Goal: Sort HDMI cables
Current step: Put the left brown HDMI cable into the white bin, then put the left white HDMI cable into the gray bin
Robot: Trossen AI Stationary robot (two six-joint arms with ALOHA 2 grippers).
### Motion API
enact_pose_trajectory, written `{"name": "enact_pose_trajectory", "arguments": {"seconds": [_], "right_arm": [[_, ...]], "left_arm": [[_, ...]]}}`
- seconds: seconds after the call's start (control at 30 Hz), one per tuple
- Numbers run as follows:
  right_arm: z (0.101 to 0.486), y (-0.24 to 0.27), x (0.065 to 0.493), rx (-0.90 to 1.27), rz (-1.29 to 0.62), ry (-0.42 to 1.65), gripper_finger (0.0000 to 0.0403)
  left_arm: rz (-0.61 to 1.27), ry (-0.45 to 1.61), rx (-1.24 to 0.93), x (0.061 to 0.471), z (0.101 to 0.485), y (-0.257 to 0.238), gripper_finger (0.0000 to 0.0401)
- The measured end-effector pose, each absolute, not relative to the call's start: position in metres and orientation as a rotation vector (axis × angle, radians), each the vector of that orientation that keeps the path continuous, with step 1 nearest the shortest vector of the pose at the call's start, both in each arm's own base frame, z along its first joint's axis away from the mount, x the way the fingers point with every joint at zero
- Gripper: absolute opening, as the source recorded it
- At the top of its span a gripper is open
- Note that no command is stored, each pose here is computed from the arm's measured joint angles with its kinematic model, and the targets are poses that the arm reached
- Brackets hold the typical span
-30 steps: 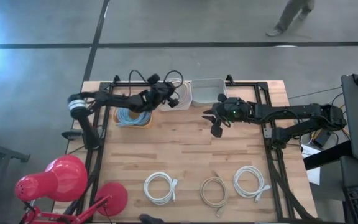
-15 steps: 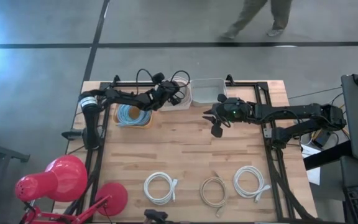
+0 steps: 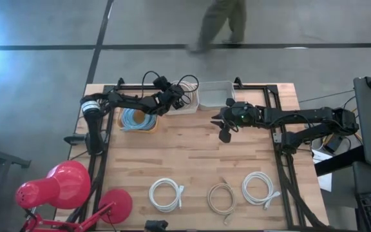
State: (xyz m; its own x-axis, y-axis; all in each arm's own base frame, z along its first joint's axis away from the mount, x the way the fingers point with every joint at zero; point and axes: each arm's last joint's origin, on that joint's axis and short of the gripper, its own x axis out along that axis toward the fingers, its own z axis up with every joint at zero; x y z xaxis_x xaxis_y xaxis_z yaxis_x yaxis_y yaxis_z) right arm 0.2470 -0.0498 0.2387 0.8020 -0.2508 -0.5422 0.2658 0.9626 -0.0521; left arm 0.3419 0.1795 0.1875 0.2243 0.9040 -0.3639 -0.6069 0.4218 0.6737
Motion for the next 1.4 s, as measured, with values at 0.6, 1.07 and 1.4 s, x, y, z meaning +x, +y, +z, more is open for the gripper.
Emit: {"name": "enact_pose_trajectory", "arguments": {"seconds": [0.6, 1.07, 1.4], "right_arm": [[0.231, -0.039, 0.246, 0.17, -0.083, 0.605, 0.0082], [0.229, -0.021, 0.248, 0.151, -0.019, 0.615, 0.0082], [0.229, -0.019, 0.248, 0.207, -0.033, 0.614, 0.0082]], "left_arm": [[0.8, 0.777, 0.361, 0.336, 0.256, 0.112, 0.0259], [0.062, 0.785, -0.058, 0.292, 0.297, 0.025, 0.0256], [-0.195, 0.935, -0.015, 0.289, 0.247, -0.057, 0.0256]]}}
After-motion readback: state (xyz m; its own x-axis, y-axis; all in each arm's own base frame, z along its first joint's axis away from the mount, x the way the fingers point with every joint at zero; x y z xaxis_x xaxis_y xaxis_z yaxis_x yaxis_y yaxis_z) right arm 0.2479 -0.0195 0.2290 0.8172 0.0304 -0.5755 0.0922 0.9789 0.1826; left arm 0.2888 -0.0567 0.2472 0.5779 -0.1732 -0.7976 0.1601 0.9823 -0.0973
